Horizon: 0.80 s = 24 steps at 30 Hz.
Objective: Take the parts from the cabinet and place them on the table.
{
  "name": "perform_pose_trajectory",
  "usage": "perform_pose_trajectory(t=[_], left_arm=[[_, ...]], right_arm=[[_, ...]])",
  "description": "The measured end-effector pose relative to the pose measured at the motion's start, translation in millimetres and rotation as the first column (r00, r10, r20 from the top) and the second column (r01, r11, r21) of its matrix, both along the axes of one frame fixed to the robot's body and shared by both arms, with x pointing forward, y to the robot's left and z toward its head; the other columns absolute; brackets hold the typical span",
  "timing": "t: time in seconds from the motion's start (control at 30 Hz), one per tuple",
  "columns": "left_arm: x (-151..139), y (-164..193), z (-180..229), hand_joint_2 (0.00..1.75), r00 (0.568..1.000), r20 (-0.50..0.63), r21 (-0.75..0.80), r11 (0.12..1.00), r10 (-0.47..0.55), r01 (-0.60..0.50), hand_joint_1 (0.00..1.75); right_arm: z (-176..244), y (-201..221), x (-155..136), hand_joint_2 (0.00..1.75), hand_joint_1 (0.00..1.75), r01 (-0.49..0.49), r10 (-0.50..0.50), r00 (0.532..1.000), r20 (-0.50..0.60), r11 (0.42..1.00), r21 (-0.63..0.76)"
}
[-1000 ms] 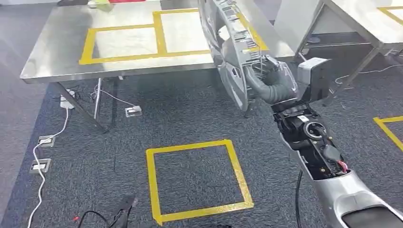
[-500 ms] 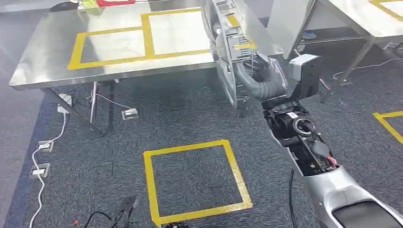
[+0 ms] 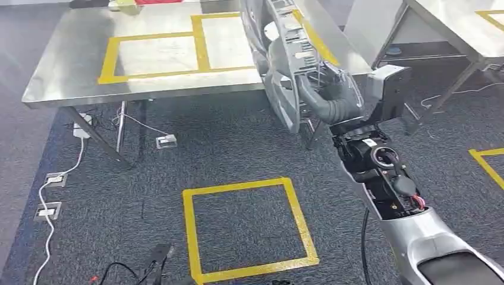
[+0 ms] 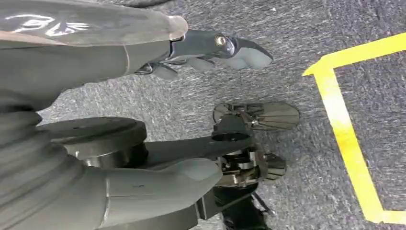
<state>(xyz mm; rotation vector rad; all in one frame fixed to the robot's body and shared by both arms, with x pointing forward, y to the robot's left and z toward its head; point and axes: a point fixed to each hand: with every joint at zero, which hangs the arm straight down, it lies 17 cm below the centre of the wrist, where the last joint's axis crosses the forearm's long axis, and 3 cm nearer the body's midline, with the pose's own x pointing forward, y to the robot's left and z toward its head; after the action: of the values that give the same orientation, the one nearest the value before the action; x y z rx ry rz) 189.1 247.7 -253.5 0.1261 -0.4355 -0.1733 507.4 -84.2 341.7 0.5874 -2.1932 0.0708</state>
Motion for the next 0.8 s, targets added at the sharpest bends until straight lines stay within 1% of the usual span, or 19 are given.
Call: perform_pose_trajectory(t=[0.8], left_arm=[[0.2, -0.5, 0.1, 1.75, 1.0, 0.0, -0.001, 1.0, 0.0, 0.0, 0.0]], right_arm=[[4.3, 0.4, 0.1, 1.75, 1.75, -0.001, 0.001, 1.0, 0.009, 1.0, 0.002]])
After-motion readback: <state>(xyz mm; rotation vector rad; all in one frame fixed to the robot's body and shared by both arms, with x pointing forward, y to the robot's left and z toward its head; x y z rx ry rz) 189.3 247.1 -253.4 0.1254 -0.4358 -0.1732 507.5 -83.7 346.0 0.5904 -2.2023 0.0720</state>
